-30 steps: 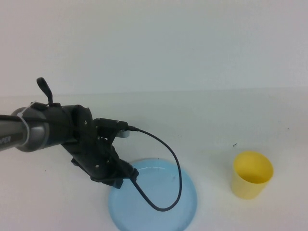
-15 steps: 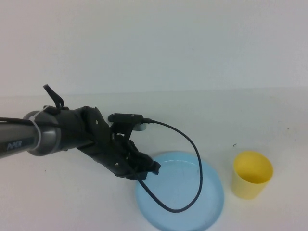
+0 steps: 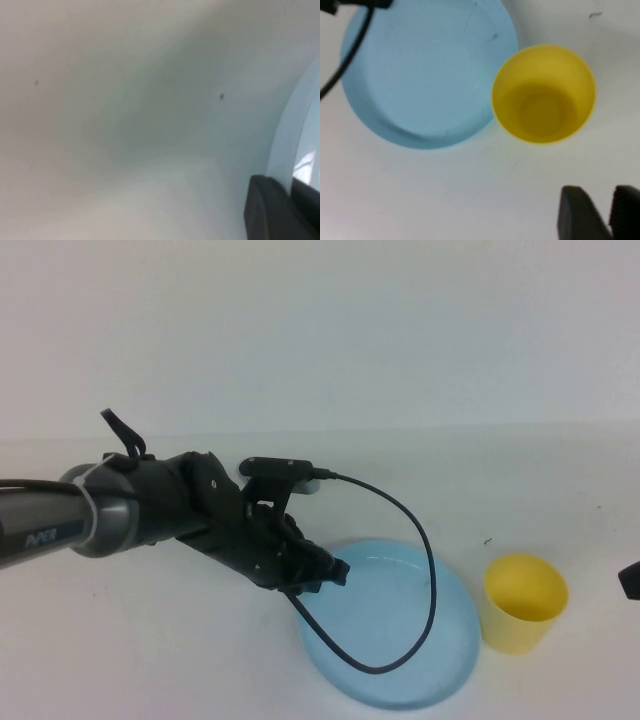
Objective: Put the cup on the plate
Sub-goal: Place the plate on the center of the table, then pick up the cup from the table
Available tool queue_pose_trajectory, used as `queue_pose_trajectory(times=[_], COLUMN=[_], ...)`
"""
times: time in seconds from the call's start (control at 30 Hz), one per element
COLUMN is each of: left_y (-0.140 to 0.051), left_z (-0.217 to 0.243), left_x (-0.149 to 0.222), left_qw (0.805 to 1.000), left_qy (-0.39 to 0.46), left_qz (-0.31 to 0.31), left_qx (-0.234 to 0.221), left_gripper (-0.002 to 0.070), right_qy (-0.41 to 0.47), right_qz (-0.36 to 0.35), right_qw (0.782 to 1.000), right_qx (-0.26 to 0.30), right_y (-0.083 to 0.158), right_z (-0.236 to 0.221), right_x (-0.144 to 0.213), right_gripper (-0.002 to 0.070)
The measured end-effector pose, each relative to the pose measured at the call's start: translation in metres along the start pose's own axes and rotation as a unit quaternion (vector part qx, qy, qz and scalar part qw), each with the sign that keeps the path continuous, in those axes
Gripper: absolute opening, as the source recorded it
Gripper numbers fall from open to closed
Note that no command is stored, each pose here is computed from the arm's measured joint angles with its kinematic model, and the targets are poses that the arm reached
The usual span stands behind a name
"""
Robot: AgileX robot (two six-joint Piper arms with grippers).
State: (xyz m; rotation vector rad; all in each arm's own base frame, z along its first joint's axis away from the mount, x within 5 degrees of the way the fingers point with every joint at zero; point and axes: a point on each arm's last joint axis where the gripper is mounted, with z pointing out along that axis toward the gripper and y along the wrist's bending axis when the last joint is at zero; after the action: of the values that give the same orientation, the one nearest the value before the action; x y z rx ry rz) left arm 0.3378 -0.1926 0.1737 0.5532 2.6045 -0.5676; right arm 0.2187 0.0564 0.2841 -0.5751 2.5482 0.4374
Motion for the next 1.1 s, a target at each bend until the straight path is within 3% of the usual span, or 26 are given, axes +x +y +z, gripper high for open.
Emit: queue_pose_trajectory(times=[0.23, 0.4, 0.53, 0.67, 0.83, 1.1], left_y=[-0.005, -0.006, -0.007, -0.016, -0.040, -0.074], left_z=[-0.010, -0.032, -0.088, -0.177, -0.273, -0.379], left_x=[-0.015, -0.024, -0.039, -0.044, -0.018, 0.075], left_qw=[0.999, 0.996, 0.989, 0.965, 0.923, 0.853], left_qy=[-0.016, -0.035, -0.118, -0.234, -0.324, -0.437], left_qz=[0.028, 0.073, 0.078, 0.104, 0.182, 0.242], left_qx=[0.002, -0.023, -0.040, -0.063, -0.102, -0.150], left_gripper=[0.0295, 0.0323, 0.0236, 0.0018, 0.0001, 0.0001], right_qy=[0.040, 0.036, 0.045, 0.072, 0.085, 0.133], right_qz=[0.017, 0.016, 0.005, -0.014, -0.044, -0.073], right_qw=[0.999, 0.999, 0.998, 0.994, 0.993, 0.986], right_qx=[-0.008, -0.003, 0.036, 0.082, 0.073, 0.065], right_y=[-0.011, -0.015, -0.016, -0.016, -0.001, 0.005], right_z=[0.025, 0.029, 0.027, 0.029, 0.045, 0.090], right_x=[-0.005, -0.012, -0.022, -0.037, -0.054, -0.063], right_gripper=[0.0322, 0.0343, 0.0345, 0.0346, 0.0347, 0.0438])
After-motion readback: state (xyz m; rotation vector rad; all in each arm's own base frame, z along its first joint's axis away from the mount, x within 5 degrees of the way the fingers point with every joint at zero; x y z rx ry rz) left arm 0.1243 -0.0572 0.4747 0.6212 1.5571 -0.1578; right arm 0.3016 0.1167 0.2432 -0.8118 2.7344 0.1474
